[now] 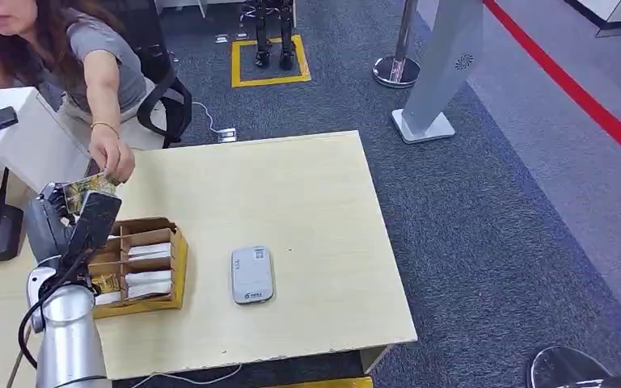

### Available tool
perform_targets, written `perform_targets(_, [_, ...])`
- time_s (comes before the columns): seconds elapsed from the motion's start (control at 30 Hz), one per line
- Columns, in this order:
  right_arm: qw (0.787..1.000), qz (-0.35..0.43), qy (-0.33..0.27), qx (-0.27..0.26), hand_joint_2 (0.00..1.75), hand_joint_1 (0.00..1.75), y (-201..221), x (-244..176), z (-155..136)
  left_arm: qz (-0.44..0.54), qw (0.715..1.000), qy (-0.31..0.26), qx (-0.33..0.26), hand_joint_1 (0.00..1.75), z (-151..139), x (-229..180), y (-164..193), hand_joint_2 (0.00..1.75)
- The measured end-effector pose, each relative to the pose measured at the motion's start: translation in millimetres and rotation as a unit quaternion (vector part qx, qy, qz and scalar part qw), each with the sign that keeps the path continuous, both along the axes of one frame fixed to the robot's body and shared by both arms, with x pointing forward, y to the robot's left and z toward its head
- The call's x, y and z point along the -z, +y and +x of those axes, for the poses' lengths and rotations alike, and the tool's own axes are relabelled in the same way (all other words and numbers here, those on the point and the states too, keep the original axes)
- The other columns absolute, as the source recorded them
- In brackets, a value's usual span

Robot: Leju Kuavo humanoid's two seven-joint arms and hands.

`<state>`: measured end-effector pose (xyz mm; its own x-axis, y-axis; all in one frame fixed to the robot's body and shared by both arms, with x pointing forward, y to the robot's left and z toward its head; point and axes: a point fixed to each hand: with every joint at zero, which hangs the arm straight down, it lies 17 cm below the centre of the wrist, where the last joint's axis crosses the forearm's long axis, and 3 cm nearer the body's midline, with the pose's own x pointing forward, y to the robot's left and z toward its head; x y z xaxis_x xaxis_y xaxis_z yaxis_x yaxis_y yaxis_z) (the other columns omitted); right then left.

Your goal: Pass the card to the sensor for recognition and then transmit it.

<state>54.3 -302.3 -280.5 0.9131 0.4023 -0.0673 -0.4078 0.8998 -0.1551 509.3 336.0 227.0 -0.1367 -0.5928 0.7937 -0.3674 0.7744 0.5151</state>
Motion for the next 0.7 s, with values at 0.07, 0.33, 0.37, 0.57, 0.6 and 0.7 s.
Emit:
perform_targets(0.07, [1.0,0.0,0.0,0.0,0.0,0.0,-0.1,0.0,0.3,-0.004,1.0,0.0,-0.001,0.0,-0.3,0.5,0.3,1.75])
perform_targets(0.33, [1.0,-0.002,0.0,-0.003,0.0,0.0,-0.6,-0.1,0.3,-0.018,1.0,0.001,-0.005,0.0,-1.3,3.3,2.2,1.75])
perform_targets(0.37, [1.0,-0.001,0.0,-0.004,0.0,0.0,-0.6,-0.1,0.2,-0.02,1.0,0.001,-0.006,0.0,-1.5,3.6,2.5,1.75])
perform_targets(0.57, [1.0,-0.001,0.001,-0.004,0.0,0.0,-0.6,-0.1,0.0,-0.028,1.0,0.003,-0.007,0.0,-1.8,5.2,1.9,1.75])
perform_targets(0.6, [1.0,-0.001,0.001,-0.004,0.0,0.0,-0.6,-0.1,0.0,-0.029,1.0,0.003,-0.007,0.0,-1.8,5.3,1.8,1.75])
perform_targets(0.7, [1.0,-0.002,0.001,-0.003,0.0,0.0,-0.7,-0.1,0.0,-0.03,1.0,0.004,-0.004,0.0,-1.7,5.9,-0.3,1.75])
